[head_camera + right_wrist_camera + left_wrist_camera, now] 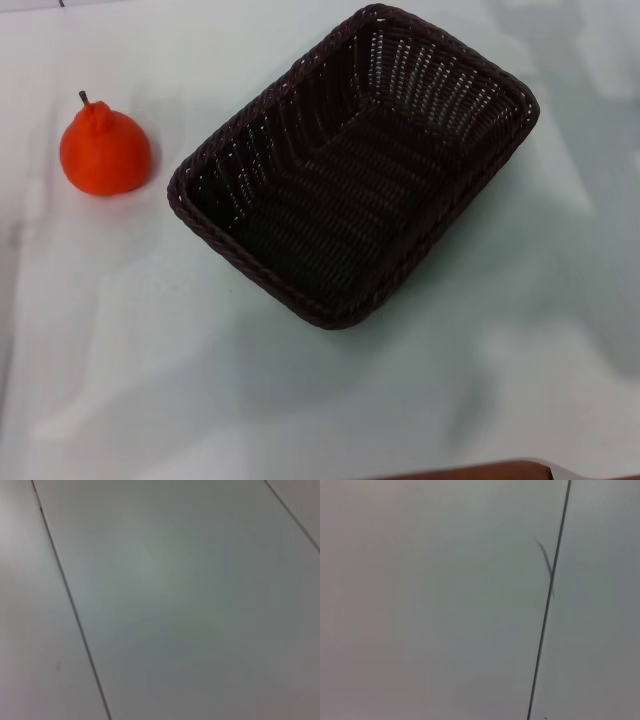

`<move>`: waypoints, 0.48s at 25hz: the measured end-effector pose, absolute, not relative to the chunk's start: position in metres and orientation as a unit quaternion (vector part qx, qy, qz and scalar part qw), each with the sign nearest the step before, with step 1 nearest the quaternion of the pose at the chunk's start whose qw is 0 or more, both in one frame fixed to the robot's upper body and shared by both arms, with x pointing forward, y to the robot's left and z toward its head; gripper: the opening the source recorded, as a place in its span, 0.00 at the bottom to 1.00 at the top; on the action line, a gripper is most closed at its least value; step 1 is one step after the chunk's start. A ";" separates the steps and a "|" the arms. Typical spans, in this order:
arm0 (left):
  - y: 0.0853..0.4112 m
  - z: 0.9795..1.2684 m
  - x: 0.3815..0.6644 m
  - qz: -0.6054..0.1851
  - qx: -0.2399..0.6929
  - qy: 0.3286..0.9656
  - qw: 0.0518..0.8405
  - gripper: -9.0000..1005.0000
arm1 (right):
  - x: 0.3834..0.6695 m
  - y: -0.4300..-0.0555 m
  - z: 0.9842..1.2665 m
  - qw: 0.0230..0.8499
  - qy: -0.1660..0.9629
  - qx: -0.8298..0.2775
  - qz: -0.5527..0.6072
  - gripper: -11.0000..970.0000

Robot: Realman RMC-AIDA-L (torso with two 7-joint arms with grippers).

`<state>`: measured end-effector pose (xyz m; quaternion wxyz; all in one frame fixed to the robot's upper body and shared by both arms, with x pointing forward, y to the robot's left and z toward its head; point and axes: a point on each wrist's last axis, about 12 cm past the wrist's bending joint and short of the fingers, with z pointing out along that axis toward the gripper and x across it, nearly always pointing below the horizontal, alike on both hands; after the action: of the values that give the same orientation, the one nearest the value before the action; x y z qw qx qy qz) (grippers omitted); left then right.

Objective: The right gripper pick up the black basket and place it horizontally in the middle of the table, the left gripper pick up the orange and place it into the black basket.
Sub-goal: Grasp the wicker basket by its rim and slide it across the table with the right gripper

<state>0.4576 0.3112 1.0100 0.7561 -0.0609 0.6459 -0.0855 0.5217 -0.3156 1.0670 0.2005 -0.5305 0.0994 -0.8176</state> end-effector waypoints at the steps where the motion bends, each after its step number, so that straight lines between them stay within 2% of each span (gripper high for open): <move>1: 0.311 1.010 0.458 -0.085 -0.061 0.646 0.756 0.92 | 0.522 -0.316 1.067 0.207 0.096 -0.533 -0.815 0.97; 12: 0.313 1.009 0.455 -0.082 -0.066 0.647 0.755 0.91 | 0.519 -0.329 1.067 0.244 0.054 -0.564 -0.787 0.94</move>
<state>0.4554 0.3132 1.0091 0.7553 -0.0657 0.6469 -0.0824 0.5192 -0.3292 1.0672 0.2439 -0.5636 0.0543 -0.7874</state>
